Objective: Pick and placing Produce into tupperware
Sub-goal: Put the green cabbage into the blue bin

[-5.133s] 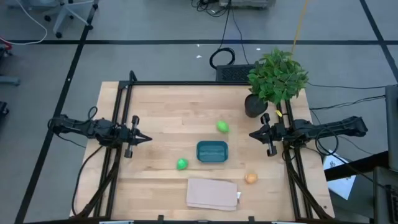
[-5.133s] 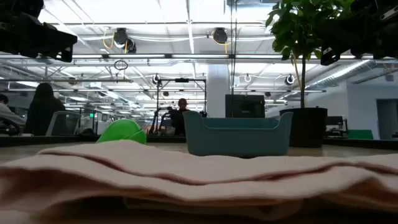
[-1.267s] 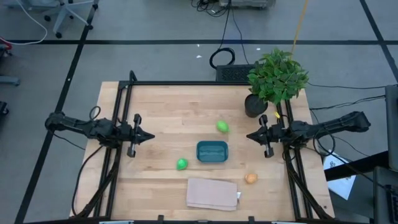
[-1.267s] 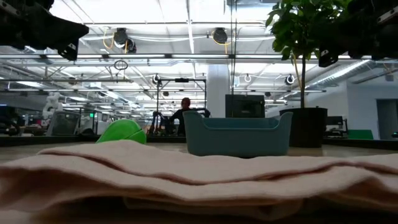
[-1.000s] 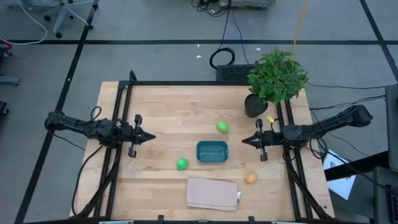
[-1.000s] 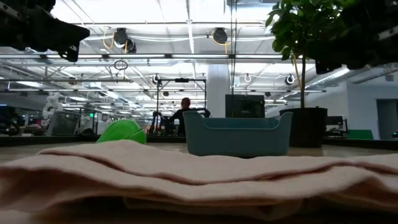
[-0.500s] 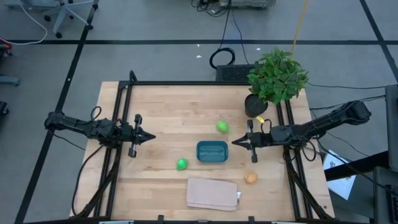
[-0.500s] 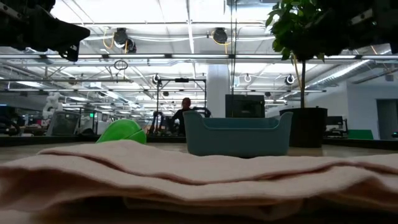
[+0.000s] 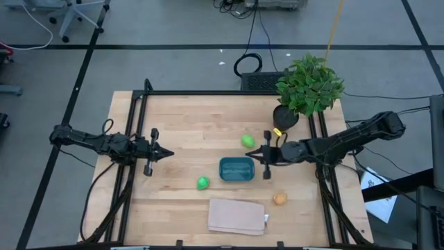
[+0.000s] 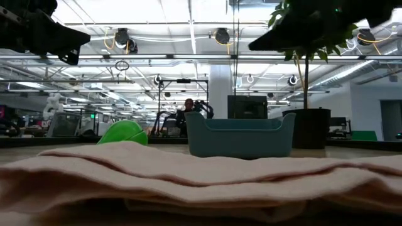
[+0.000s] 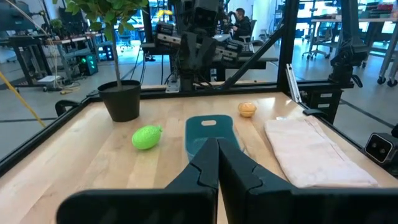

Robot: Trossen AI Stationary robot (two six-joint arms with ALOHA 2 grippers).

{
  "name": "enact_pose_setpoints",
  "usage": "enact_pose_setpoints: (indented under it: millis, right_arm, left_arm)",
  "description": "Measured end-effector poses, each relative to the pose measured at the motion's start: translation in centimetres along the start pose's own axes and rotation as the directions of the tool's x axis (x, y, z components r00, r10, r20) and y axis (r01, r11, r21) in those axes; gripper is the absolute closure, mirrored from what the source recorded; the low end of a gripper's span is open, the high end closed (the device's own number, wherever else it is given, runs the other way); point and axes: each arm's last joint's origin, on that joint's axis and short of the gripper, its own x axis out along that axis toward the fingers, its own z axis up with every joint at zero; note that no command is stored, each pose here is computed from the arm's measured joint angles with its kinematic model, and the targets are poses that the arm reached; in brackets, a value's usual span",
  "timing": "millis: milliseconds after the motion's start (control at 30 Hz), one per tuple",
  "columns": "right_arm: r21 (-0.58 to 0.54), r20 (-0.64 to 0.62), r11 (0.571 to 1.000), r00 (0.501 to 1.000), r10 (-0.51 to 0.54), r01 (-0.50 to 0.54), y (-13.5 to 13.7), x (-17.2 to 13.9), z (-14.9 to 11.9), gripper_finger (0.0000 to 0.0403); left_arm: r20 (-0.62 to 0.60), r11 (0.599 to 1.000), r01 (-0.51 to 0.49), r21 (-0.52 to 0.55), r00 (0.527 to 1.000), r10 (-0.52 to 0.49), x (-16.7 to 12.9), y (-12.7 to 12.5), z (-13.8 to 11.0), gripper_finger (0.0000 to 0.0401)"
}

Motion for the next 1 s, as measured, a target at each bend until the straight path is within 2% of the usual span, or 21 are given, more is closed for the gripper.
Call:
enact_pose_setpoints:
  millis: [433,600,800,1000]
  right_arm:
    - [-0.016,-0.215,1.0,0.976,-0.028,0.025,-1.6,2.1,4.5,0.0403]
    - [-0.001,-0.309,0.999,0.95,-0.043,0.045,-2.2,3.7,5.9,0.0403]
    - [-0.042,-0.41,0.999,0.911,-0.044,0.029,-2.3,5.3,7.3,0.0403]
    - [-0.062,-0.477,0.998,0.877,-0.054,0.027,-3.0,5.8,8.2,0.0403]
  left_arm:
    - [-0.047,1.0,0.001,0.008,0.999,-0.001,0.0,0.0,-0.5,0.0398]
    - [-0.052,1.0,0.002,0.016,0.999,-0.001,0.0,0.0,-0.5,0.0398]
    - [-0.061,1.0,0.002,0.025,0.998,-0.001,0.0,0.0,-0.6,0.0398]
    - [-0.092,0.999,0.004,0.032,0.996,-0.001,0.0,0.0,-0.9,0.0398]
